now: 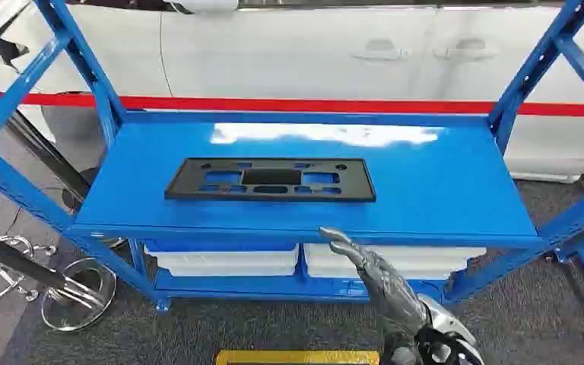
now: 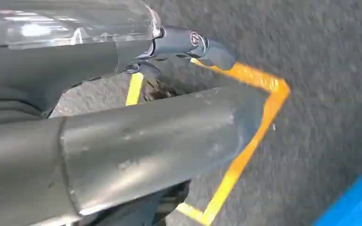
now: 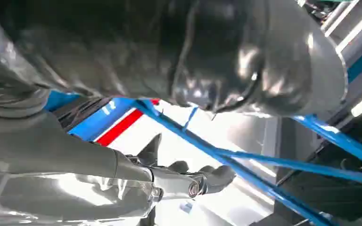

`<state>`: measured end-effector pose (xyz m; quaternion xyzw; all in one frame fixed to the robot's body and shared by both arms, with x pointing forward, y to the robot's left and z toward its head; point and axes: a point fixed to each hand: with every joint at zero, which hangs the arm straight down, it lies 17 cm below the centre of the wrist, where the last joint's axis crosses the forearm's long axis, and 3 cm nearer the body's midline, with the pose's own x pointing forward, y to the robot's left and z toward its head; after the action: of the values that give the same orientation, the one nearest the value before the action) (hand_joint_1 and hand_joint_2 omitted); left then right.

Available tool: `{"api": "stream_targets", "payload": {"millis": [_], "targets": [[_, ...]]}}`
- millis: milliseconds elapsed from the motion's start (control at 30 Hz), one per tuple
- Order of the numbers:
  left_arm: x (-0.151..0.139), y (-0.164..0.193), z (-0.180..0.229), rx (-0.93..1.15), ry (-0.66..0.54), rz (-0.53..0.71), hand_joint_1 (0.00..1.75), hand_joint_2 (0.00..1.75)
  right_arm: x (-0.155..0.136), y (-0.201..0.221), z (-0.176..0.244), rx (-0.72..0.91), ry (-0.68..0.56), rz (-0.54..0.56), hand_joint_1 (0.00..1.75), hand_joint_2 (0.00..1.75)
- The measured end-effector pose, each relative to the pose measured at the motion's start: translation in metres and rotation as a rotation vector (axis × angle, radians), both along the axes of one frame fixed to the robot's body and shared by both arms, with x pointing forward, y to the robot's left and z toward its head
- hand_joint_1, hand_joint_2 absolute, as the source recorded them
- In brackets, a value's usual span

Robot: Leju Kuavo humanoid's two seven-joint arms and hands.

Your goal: Take the parts from the cabinet and place them on the table.

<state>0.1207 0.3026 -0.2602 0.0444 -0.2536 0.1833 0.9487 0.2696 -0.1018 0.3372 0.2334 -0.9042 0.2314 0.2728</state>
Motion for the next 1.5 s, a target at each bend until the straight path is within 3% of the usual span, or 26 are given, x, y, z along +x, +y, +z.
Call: {"api": "stream_targets", "payload": {"millis": [1500], "targets": [[0.003, -0.004, 0.002, -0.012, -0.026, 0.009, 0.0, 0.0, 0.018, 0.01, -0.022, -0.081, 0.045, -0.029, 0.0, 0.0]]}}
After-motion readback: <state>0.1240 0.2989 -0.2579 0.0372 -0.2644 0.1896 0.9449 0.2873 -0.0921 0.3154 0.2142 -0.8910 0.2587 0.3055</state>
